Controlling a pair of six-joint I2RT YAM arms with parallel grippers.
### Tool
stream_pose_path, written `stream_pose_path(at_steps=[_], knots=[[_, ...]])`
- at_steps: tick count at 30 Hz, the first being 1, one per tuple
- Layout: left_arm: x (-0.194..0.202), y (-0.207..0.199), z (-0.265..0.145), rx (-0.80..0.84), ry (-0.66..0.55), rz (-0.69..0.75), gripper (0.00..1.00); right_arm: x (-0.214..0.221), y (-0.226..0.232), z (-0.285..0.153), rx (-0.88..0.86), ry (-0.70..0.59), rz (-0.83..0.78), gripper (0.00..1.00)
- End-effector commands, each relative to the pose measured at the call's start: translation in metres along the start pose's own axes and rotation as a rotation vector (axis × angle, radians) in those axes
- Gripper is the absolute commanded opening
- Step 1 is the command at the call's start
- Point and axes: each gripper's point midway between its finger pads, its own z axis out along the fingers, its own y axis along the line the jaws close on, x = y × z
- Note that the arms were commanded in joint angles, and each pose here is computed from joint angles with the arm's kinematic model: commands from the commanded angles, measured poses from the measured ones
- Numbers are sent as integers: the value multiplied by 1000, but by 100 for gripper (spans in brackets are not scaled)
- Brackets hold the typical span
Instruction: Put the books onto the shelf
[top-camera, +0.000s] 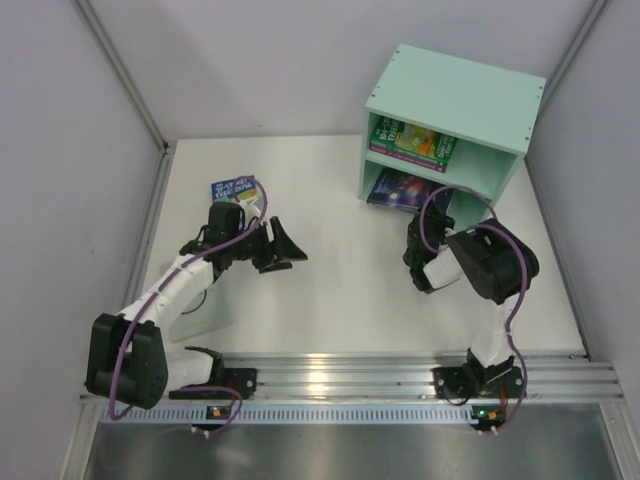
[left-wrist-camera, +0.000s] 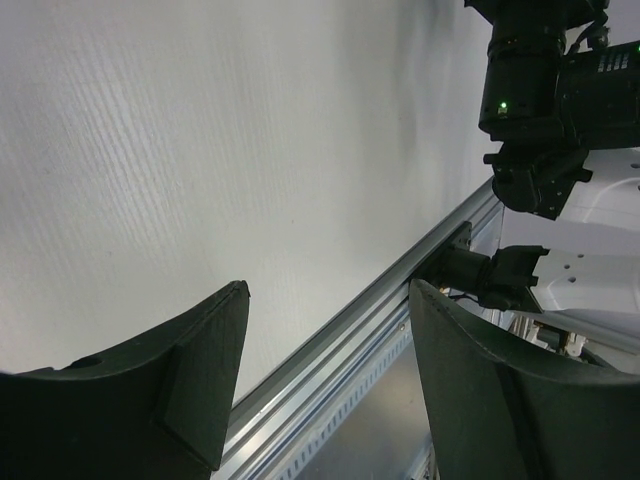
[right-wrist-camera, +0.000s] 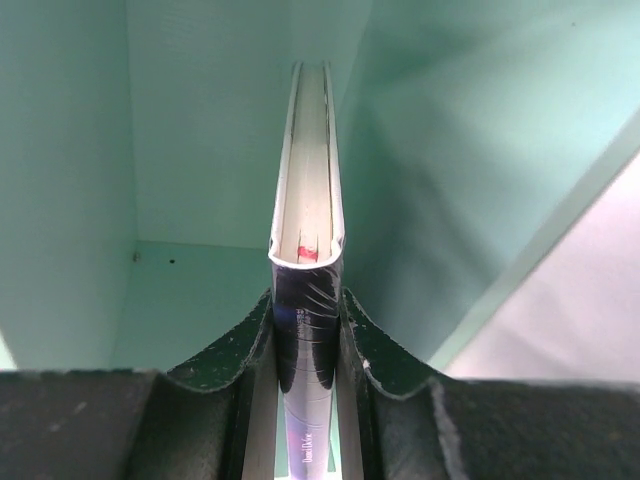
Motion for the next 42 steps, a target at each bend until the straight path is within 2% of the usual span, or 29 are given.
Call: stream_pose_path(at_steps=[1,6,11,27,30,31,34,38,42], knots=[[-6,-13,-3,63,-30,64,70,-17,75,14,-181,-23,289,0],[-10,-16,-5,69,-41,71,70,-2,75,27,-203,62,277,0],[-10,-17,-5,71,-46,72,70,-4,71,28,-191,31,279,0],[-9,-20,-10,75,-52,85,70,24,60,35,-181,59,300,0],[-9,-21,-9,78,-51,85,70,28,61,35,-185,77,286,11],[-9,-21,-9,79,-50,85,70,28,61,34,-185,85,290,18],[-9,-21,-9,80,-51,86,70,29,55,31,-168,107,298,28],[-9,-21,-10,80,-49,88,70,32,51,27,-127,151,261,33],[-8,-21,-10,79,-52,89,70,31,50,23,-96,175,229,44]])
